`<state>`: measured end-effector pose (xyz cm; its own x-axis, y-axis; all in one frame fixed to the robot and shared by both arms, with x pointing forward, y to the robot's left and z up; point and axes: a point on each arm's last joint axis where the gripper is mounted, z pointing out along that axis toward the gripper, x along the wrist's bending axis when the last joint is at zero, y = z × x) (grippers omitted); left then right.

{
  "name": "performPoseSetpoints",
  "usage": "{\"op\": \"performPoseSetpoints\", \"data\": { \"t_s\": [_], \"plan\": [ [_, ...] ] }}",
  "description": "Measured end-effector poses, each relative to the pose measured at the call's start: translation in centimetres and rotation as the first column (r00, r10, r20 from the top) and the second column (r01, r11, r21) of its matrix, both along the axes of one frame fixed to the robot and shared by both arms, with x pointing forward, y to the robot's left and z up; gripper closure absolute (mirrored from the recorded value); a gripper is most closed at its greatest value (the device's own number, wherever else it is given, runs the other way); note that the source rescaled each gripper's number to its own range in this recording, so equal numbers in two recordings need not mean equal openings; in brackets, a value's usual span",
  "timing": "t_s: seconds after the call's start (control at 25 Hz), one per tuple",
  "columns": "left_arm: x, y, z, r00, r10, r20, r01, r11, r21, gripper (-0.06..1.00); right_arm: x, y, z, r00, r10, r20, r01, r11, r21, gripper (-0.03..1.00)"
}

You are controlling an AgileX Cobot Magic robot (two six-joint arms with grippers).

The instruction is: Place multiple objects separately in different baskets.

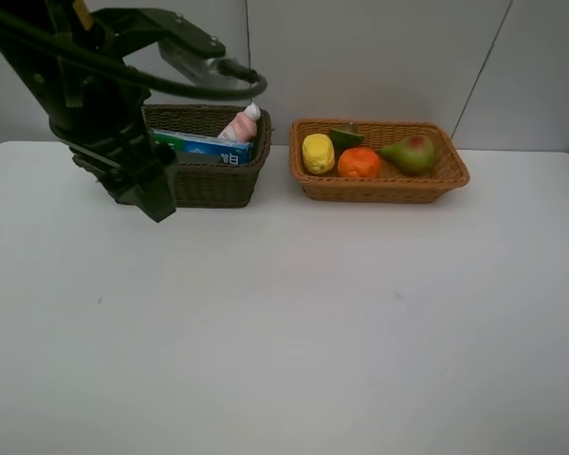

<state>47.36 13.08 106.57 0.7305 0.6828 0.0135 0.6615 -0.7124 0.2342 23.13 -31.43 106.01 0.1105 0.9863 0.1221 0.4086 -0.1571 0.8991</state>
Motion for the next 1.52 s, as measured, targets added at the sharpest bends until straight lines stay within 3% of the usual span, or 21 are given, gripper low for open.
{"op": "performPoseSetpoints", "data": {
  "t_s": [0.64,1.0,1.28,1.52],
  "plan": [
    [-10.2,7.3,-1.9,0.991,0.130,-0.034,-0.131,0.991,-0.012,-0.06,0.0,0.0,0.0,1.000,0.001,0.000,-0.001,1.000,0.002,-0.03],
    [-14.9,11.2,-3.5,0.982,0.170,0.080,-0.163,0.983,-0.088,-0.06,0.0,0.0,0.0,1.000,0.001,0.000,-0.001,1.000,0.002,-0.03],
    [-16.7,13.7,-5.1,0.925,0.361,0.116,-0.337,0.924,-0.183,-0.06,0.0,0.0,0.0,1.000,0.001,0.000,-0.001,1.000,0.002,-0.03],
    [-18.4,15.0,-4.9,0.849,0.488,0.203,-0.425,0.858,-0.287,-0.06,0.0,0.0,0.0,1.000,0.001,0.000,-0.001,1.000,0.002,-0.03]
  ]
}}
